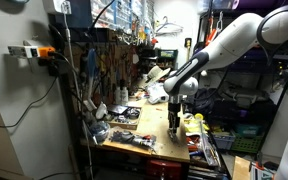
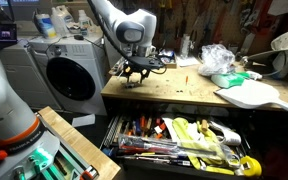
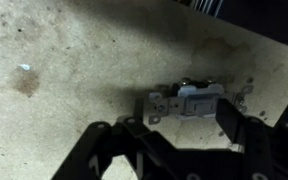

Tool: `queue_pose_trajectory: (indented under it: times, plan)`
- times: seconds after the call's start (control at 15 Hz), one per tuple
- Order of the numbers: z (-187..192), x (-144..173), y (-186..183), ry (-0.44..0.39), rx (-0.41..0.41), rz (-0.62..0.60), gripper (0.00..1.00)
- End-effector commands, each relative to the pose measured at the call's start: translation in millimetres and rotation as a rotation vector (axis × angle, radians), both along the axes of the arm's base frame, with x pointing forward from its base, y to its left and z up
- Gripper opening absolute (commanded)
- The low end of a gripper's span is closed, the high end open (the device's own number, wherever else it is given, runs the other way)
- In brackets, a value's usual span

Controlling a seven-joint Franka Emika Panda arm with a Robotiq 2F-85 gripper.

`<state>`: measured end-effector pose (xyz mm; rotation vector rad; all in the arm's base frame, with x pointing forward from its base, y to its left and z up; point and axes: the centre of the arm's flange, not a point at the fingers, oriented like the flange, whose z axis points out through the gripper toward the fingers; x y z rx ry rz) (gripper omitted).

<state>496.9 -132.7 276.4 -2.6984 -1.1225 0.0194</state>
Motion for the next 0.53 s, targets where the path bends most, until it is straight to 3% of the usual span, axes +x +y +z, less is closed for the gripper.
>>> queue_pose_trajectory:
  times: [0.0, 0.27, 0.47]
  plan:
    - [5, -2, -3, -0.011, 0.010, 0.004, 1.00]
    - [23, -12, 5, -0.036, -0.008, -0.037, 1.00]
    - [46, -29, 13, -0.087, -0.068, -0.099, 1.00]
